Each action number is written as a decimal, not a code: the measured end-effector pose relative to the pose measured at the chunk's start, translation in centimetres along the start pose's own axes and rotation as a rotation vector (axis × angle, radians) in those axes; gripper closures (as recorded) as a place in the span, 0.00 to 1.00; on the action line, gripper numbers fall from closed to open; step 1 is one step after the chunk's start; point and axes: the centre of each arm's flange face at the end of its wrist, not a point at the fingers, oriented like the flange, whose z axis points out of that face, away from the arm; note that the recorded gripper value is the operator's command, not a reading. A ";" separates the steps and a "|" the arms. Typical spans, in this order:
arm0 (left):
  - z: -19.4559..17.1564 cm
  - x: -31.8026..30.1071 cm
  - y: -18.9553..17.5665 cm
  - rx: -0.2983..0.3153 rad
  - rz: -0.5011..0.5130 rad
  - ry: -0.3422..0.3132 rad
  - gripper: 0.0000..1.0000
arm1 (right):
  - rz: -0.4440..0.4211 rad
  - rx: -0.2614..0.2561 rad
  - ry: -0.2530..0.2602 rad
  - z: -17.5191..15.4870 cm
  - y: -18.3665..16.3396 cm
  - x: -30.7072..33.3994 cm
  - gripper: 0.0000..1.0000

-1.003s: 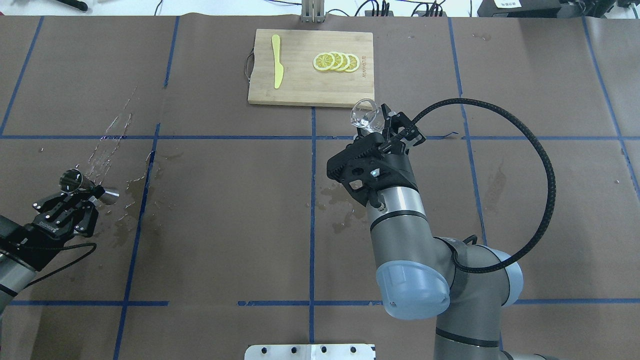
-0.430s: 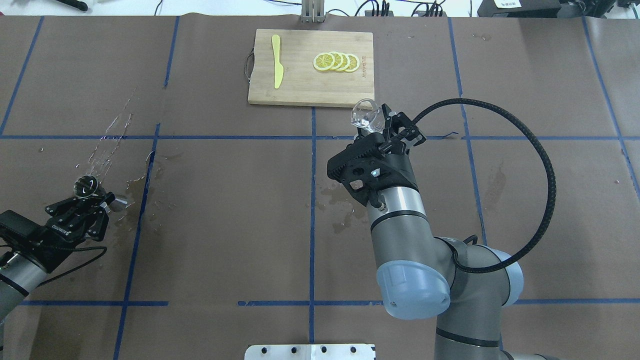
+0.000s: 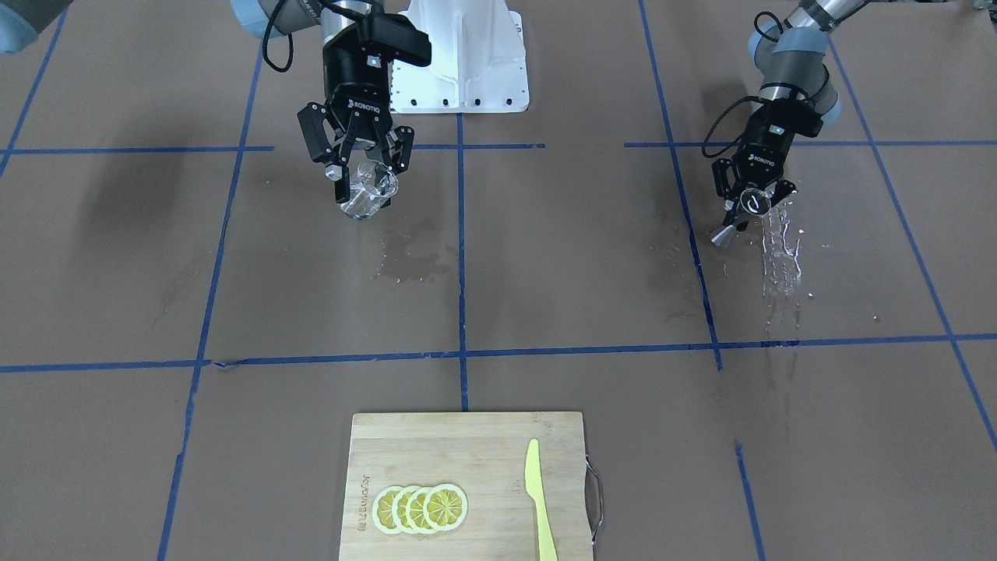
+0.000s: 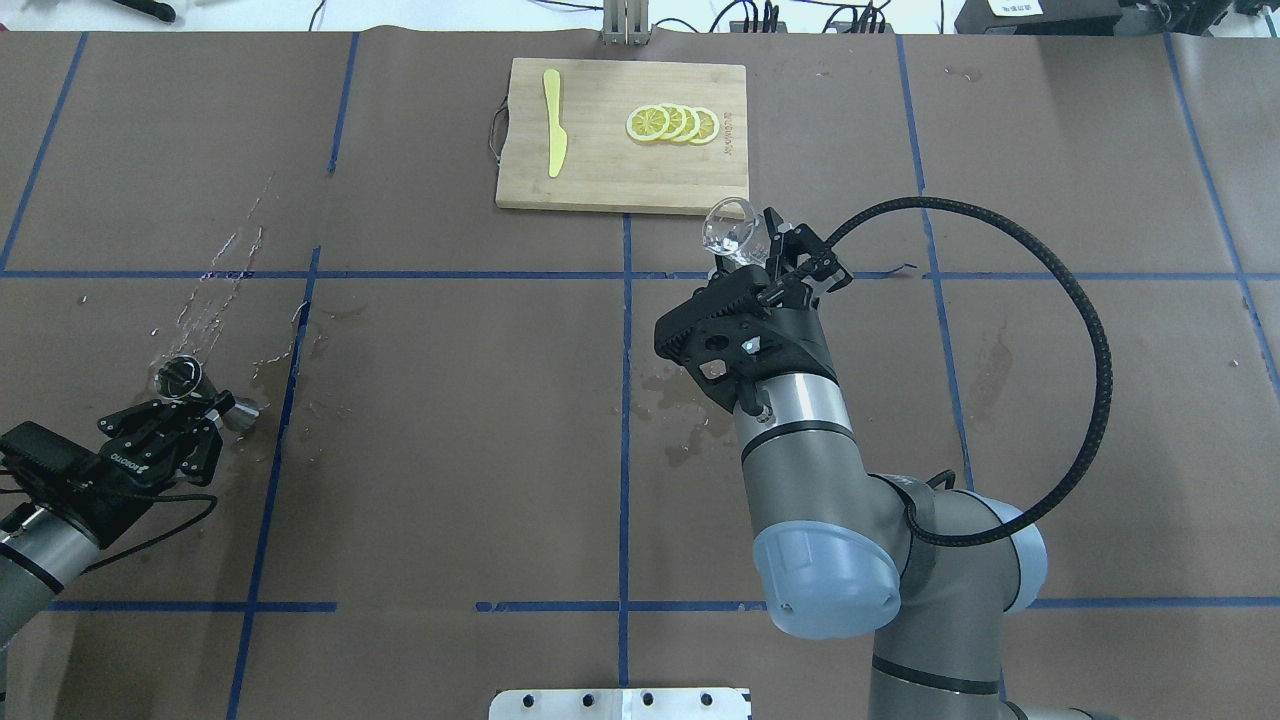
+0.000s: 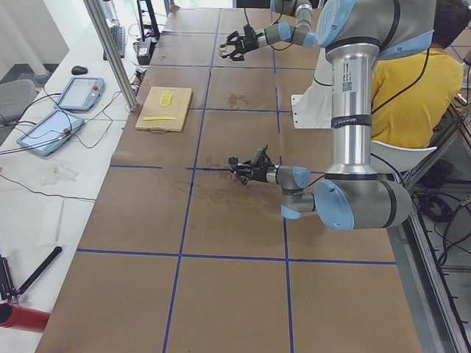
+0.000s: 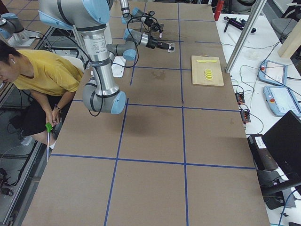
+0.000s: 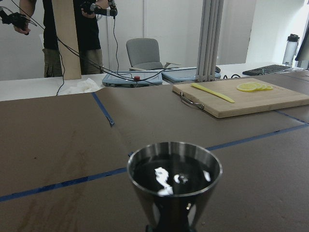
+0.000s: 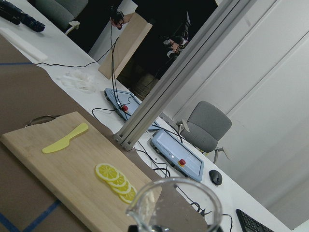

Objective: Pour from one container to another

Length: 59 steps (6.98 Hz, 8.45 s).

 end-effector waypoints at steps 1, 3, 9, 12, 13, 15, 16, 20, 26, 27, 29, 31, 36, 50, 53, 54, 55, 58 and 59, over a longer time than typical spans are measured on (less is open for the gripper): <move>0.1 0.1 0.1 -0.003 -0.003 0.001 1.00 | 0.001 0.000 0.000 0.0 0.0 0.0 1.00; 0.4 0.5 0.0 0.001 -0.009 0.004 1.00 | 0.000 0.001 0.001 0.0 0.0 0.0 1.00; 1.1 0.9 0.6 0.003 -0.006 0.000 1.00 | 0.001 0.001 0.004 0.0 0.0 0.0 1.00; 1.1 0.9 0.7 0.001 -0.002 0.000 1.00 | 0.001 0.001 0.005 0.0 0.0 0.0 1.00; 1.1 0.9 0.8 0.000 -0.002 0.000 1.00 | 0.001 0.001 0.004 0.0 0.0 0.0 1.00; 1.1 0.8 0.9 -0.001 0.000 -0.001 1.00 | 0.001 0.001 0.004 0.0 0.0 0.0 1.00; 1.1 0.8 0.9 0.000 0.001 -0.002 1.00 | 0.001 0.001 0.004 0.0 0.0 0.0 1.00; 1.2 0.9 0.8 0.001 0.005 -0.001 0.84 | 0.002 0.002 0.005 0.0 0.0 0.0 1.00; 1.3 0.9 1.0 0.002 0.008 -0.004 0.73 | 0.003 0.002 0.005 0.0 0.0 0.0 1.00; 1.3 0.8 1.1 0.001 0.009 -0.005 0.64 | 0.002 0.002 0.005 0.0 0.0 0.0 1.00; 1.3 0.7 1.3 -0.004 0.015 -0.008 0.48 | 0.002 0.002 0.004 0.0 0.0 0.0 1.00; 1.3 0.8 1.4 -0.006 0.016 -0.006 0.43 | 0.002 0.002 0.005 0.0 0.0 0.0 1.00; 1.2 0.9 1.3 -0.002 0.011 -0.002 0.00 | 0.002 0.002 0.005 0.0 0.0 0.0 1.00; 1.3 -0.2 -12.5 0.144 0.154 0.125 0.01 | 0.000 0.001 0.007 0.1 0.1 0.0 1.00; 2.9 -9.9 -19.1 -0.081 0.438 0.124 0.01 | -0.001 0.000 0.006 0.0 0.3 0.0 1.00; 3.1 -13.5 -21.5 -0.186 0.520 0.094 0.00 | -0.002 0.000 0.006 0.0 0.4 0.0 1.00; 2.9 -16.7 -23.7 -0.264 0.553 0.059 0.00 | -0.002 -0.001 0.006 0.0 0.4 0.0 1.00; 1.6 -23.7 -26.4 -0.331 0.751 -0.122 0.00 | -0.003 -0.001 0.006 0.1 0.4 0.0 1.00; 1.2 -26.7 -28.1 -0.374 0.771 -0.212 0.00 | -0.003 -0.001 0.006 0.1 0.4 0.0 1.00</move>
